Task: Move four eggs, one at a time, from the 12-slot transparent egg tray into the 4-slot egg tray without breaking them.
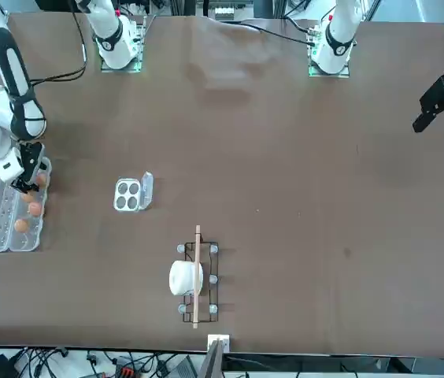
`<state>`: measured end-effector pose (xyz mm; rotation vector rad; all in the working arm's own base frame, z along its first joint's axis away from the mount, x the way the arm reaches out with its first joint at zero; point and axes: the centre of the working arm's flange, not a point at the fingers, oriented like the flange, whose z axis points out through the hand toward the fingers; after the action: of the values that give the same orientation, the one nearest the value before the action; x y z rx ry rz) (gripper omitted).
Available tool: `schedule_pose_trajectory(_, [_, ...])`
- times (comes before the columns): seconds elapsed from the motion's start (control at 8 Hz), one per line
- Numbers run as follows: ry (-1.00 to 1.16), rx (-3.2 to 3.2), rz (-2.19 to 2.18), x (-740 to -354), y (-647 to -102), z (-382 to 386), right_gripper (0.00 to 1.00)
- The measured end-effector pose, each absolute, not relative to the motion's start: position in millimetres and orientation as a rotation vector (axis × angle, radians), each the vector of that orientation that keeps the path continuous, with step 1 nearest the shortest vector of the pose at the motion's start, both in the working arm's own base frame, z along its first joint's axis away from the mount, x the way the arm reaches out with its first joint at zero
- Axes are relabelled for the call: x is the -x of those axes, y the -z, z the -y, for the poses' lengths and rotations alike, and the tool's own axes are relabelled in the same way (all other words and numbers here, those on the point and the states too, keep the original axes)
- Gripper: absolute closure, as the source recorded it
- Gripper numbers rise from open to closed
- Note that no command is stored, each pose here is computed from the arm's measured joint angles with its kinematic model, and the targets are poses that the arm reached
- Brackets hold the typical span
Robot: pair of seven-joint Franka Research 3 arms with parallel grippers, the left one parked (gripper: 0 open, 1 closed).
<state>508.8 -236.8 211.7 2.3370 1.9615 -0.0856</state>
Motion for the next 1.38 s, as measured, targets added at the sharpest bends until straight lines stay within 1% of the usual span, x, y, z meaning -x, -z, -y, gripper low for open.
schedule_pose_trajectory(0.12, [0.084,-2.335,-1.961,-509.1,-211.9,236.8,0.19])
schedule_pose_trajectory(0.25, [0.081,-2.331,-1.962,-509.8,-212.4,236.5,0.25])
schedule_pose_trajectory(0.5, [0.078,-2.328,-1.964,-510.7,-212.7,235.6,0.28])
schedule_pose_trajectory(1.25, [0.079,-2.315,-1.987,-516.2,-208.3,232.2,0.28])
schedule_pose_trajectory(1.38, [0.079,-2.309,-1.994,-516.6,-208.8,232.2,0.30])
